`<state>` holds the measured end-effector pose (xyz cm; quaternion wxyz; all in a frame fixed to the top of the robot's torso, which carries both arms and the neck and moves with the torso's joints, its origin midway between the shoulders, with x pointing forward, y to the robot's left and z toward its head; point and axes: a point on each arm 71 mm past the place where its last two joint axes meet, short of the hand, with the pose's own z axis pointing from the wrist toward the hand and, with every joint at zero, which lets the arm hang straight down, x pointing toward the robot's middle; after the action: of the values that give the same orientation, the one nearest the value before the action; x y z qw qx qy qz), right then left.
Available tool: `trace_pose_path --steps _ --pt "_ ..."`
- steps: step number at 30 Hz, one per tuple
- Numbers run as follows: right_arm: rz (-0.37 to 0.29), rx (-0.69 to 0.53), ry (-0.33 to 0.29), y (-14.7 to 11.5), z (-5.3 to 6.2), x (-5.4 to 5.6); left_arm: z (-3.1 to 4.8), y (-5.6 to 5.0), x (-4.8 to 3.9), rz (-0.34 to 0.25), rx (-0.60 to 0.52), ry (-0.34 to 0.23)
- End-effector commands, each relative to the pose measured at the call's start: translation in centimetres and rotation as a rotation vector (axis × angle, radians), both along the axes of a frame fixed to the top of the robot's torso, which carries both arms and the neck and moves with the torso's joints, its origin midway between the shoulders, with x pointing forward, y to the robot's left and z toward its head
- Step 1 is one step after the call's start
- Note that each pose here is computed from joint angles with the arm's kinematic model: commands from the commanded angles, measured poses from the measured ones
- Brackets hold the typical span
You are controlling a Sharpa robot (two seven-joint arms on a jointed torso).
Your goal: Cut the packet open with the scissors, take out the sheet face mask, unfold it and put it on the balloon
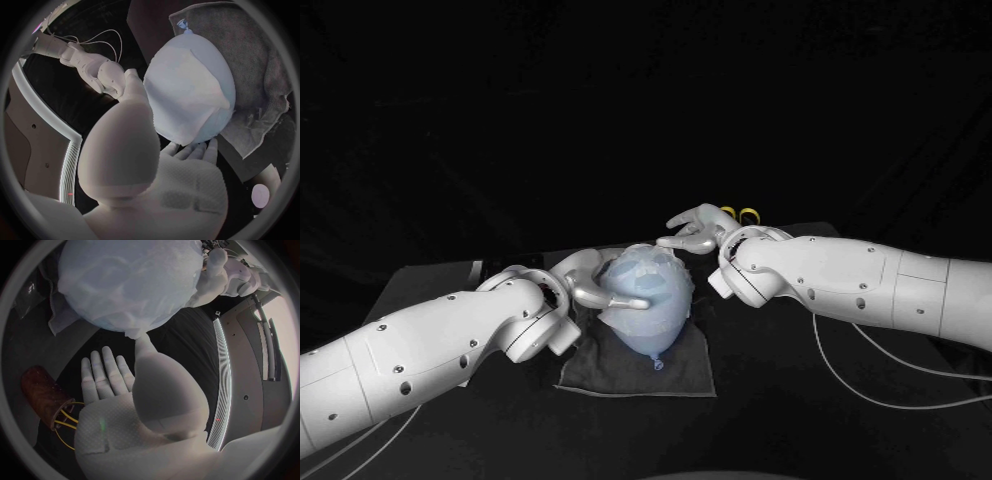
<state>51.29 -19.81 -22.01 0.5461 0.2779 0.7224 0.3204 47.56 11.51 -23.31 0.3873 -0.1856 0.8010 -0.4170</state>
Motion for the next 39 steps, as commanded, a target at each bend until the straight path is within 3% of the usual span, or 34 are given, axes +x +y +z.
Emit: trace_pose_path --steps 1,10,21,25,32,39 --pt "0.013 -0.024 -0.005 0.1 -0.1 0.0 -0.35 -0.3 -0.28 -0.043 0.044 0.021" --pt "0.020 -0.044 0.000 0.1 -0.4 0.0 -0.83 -0.2 -0.30 -0.039 0.065 0.031" --pt "0.113 -0.191 0.011 0.4 -1.1 -0.8 -0.91 0.0 -0.24 -0.026 0.069 0.029" --pt "0.083 -0.187 -0.038 -0.2 -0.8 -1.0 -0.92 0.1 -0.22 -0.022 0.069 0.028" --pt "-0.015 -0.048 -0.164 -1.7 0.3 -1.3 -0.92 0.2 -0.24 -0.021 0.067 0.029" --pt "-0.026 0.084 -0.219 -2.1 1.0 -2.2 -0.92 0.3 -0.27 -0.020 0.067 0.030"
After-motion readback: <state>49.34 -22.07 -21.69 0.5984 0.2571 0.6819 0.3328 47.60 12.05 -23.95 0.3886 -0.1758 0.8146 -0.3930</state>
